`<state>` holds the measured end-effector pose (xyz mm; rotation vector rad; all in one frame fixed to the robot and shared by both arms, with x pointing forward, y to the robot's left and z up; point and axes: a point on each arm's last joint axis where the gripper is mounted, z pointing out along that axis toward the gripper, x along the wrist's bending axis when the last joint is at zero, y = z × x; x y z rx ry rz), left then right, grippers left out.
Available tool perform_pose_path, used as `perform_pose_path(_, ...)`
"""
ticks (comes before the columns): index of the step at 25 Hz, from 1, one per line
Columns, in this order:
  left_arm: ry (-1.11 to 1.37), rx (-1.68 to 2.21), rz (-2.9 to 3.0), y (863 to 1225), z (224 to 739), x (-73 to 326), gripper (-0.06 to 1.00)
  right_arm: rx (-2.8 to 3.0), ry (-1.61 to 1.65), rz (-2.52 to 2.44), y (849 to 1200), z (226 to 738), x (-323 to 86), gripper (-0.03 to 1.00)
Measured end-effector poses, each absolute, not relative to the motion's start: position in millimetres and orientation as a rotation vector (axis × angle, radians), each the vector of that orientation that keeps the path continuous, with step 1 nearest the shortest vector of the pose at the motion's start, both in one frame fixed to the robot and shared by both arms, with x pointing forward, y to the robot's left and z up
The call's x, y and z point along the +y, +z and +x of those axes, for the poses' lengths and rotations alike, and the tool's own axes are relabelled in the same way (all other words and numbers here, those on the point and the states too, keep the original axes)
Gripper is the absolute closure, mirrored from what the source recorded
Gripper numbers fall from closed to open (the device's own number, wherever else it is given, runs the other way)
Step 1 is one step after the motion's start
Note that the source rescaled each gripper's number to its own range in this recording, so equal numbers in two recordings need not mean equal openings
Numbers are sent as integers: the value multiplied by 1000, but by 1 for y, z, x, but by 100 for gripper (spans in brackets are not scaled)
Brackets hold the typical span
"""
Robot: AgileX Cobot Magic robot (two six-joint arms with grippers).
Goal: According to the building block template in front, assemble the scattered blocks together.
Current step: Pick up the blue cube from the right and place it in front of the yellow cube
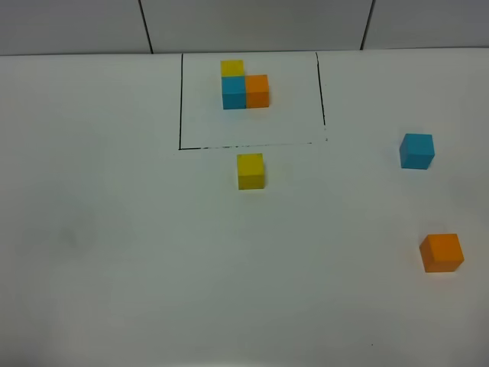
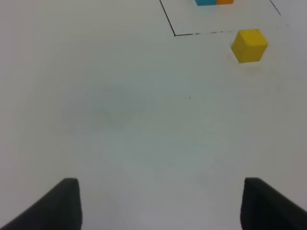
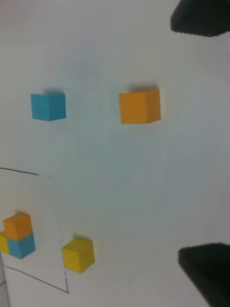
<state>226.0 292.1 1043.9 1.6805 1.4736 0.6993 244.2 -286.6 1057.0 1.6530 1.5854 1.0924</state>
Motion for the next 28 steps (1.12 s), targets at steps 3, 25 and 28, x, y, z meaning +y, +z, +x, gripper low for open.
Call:
perform_pose_path(3,701,1475,1681,1044,226,292,46,1642,1030,1730,1064,263,-287,17)
perform_pose_path(25,773,1502,1698,1044,227,298,46,2030,406,1972,1017,551,-302,6)
perform_pose_path(28,773,1502,1698,1044,227,298,46,2052,380,1972,1002,580,-303,6)
